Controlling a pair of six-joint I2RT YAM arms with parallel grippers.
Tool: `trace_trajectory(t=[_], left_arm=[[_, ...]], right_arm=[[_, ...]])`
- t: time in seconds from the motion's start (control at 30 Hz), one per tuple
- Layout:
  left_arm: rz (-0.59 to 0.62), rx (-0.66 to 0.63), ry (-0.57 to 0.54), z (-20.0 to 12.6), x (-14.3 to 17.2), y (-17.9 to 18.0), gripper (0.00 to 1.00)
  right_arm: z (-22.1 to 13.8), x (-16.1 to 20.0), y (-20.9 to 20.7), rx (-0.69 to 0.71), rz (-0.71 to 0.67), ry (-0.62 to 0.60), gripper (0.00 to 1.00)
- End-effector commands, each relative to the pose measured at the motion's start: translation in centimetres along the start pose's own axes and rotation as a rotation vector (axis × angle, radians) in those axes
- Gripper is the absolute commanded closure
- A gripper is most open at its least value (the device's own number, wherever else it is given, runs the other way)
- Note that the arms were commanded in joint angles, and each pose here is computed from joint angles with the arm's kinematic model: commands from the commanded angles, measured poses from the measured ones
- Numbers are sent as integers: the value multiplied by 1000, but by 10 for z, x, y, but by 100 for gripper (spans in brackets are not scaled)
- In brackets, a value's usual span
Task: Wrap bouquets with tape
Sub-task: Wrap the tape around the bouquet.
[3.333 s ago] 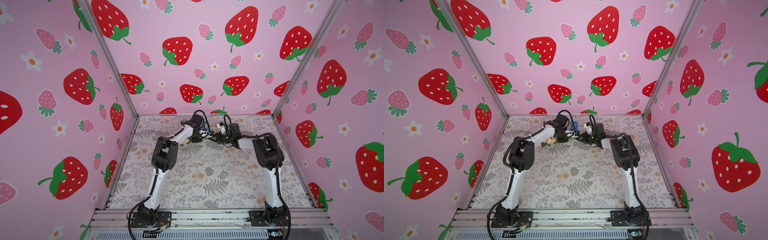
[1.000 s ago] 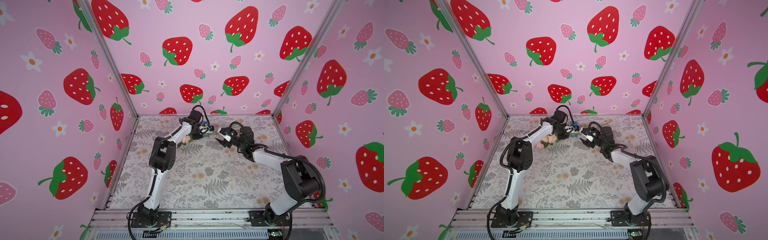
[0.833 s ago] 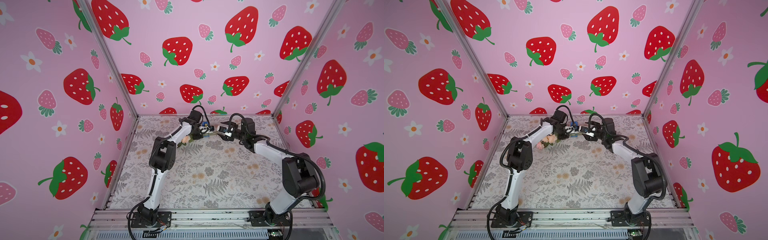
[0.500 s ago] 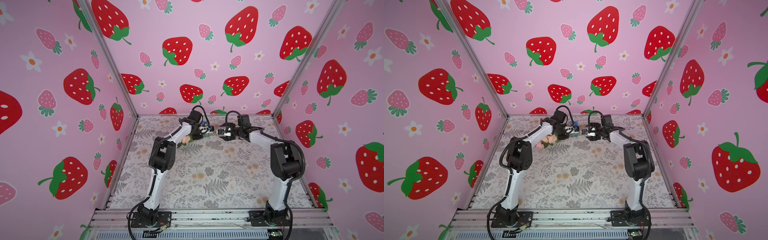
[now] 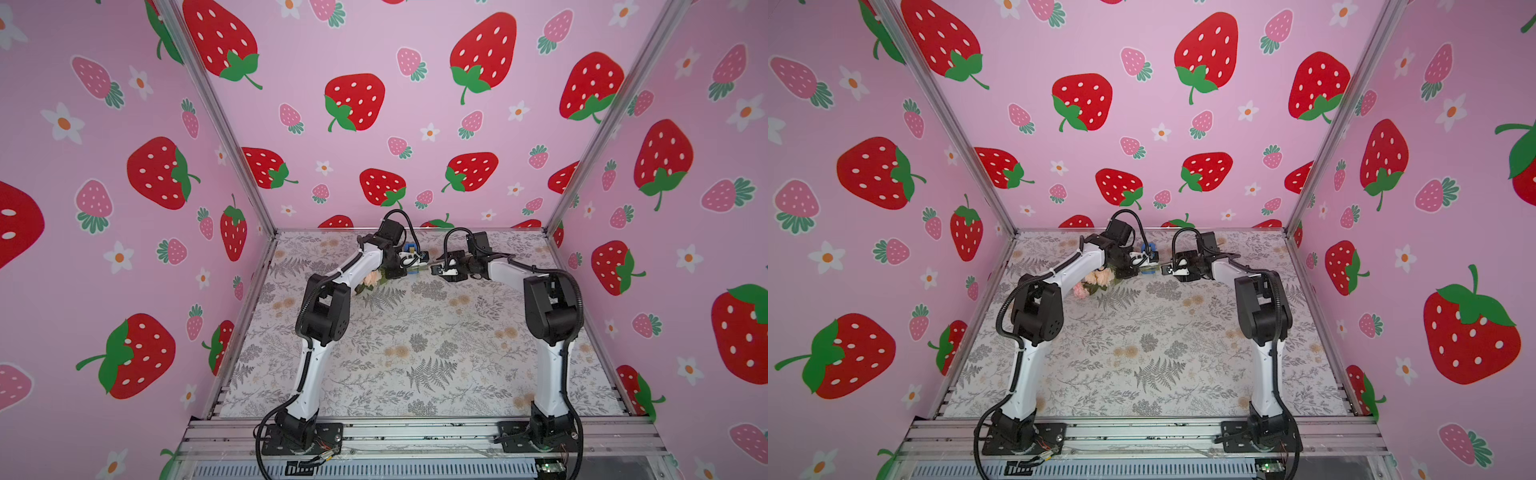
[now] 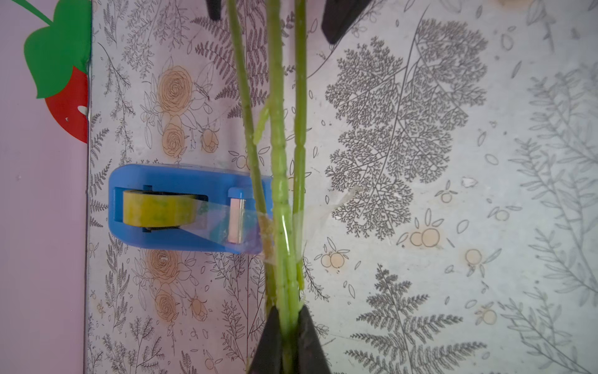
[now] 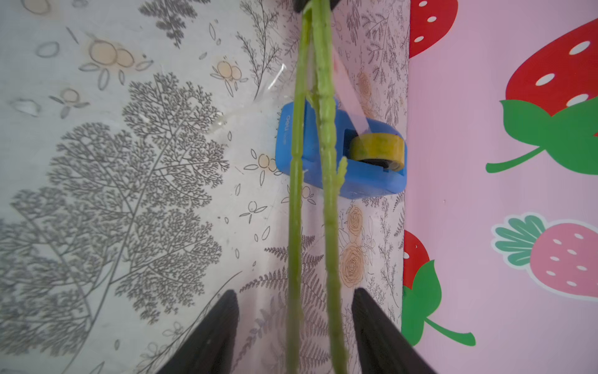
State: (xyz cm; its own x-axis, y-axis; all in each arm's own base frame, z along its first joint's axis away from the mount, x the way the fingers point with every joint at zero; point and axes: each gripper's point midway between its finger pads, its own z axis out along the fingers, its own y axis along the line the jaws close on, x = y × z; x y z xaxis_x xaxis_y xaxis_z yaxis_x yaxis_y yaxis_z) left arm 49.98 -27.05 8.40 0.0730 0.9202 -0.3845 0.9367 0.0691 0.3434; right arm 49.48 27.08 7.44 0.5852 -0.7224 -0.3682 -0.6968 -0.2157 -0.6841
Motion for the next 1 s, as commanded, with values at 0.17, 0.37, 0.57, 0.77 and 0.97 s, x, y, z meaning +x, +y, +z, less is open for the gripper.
trace_trajectory(t=[0.17, 0.37, 0.57, 0.77, 0.97], left_arm=[[48, 35, -76, -23, -22, -8, 100], [51, 37, -64, -22, -19, -10, 100], [44, 69, -53, -23, -17, -16, 100], [46, 110, 17, -30, -5, -25, 42], [46, 70, -43, -47, -29, -24, 39]], right_arm=[[5, 22, -31, 163, -113, 58, 89], [3, 26, -27, 165, -173, 90, 100], [-8, 12, -29, 214, -183, 46, 100], [-17, -13, -18, 218, -202, -18, 100], [-14, -20, -16, 211, -201, -30, 100]])
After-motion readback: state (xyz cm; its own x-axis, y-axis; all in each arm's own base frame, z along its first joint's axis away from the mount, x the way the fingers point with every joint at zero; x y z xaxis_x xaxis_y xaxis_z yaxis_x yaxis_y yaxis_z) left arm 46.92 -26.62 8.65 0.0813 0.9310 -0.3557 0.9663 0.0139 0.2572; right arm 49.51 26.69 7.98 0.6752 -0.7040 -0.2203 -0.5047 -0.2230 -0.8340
